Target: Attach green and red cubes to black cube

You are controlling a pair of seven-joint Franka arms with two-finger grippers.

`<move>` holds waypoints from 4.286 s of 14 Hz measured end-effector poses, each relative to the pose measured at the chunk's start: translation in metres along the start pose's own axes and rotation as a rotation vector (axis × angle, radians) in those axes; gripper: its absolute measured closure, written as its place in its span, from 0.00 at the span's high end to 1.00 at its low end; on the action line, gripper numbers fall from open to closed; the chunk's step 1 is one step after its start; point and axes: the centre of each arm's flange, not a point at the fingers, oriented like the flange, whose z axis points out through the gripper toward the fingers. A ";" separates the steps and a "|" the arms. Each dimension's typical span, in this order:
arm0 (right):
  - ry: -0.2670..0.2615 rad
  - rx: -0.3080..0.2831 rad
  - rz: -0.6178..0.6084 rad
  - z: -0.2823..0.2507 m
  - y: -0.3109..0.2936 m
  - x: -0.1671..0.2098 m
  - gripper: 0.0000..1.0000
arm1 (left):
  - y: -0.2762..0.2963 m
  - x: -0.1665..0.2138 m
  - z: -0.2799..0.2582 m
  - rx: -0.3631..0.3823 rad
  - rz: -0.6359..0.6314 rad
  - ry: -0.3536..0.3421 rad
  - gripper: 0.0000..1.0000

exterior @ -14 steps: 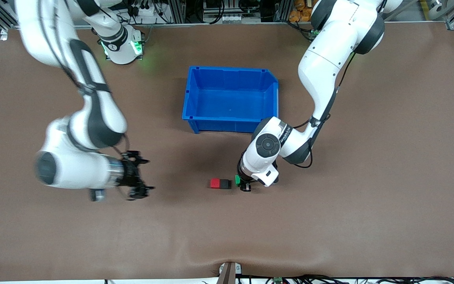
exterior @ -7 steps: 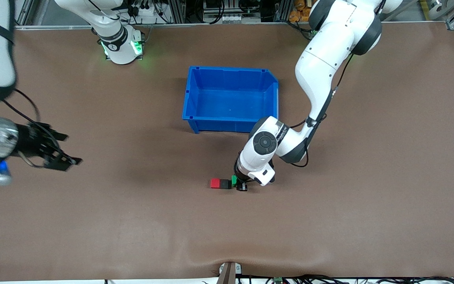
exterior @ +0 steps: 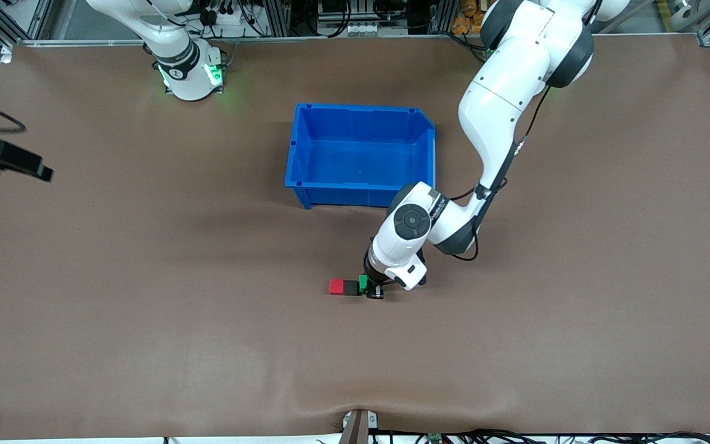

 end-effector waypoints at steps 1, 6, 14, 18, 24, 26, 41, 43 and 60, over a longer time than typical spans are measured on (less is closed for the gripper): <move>-0.005 0.002 -0.021 0.000 0.010 -0.010 1.00 | 0.000 -0.001 0.000 -0.004 0.001 -0.003 0.40; 0.039 -0.005 -0.036 0.005 0.024 -0.044 1.00 | 0.006 0.002 0.000 -0.045 -0.001 -0.019 0.45; 0.032 -0.026 -0.048 -0.021 0.018 -0.048 1.00 | 0.024 -0.003 -0.037 -0.087 0.060 0.002 1.00; 0.024 -0.066 -0.036 -0.017 0.024 -0.044 1.00 | 0.045 0.003 -0.103 -0.066 0.169 0.071 1.00; 0.024 -0.107 -0.056 -0.019 0.017 -0.045 1.00 | 0.100 0.084 -0.199 0.013 0.366 0.120 1.00; 0.024 -0.110 -0.081 -0.019 0.015 -0.045 1.00 | 0.112 0.115 -0.243 0.026 0.456 0.104 1.00; 0.020 -0.112 -0.119 -0.019 0.016 -0.045 1.00 | 0.047 0.253 -0.412 0.261 1.143 0.114 1.00; 0.014 -0.112 -0.119 -0.018 0.016 -0.045 1.00 | 0.038 0.277 -0.433 0.302 1.241 0.103 1.00; 0.003 -0.111 -0.119 -0.016 0.017 -0.046 1.00 | -0.001 0.323 -0.537 0.398 1.669 0.046 1.00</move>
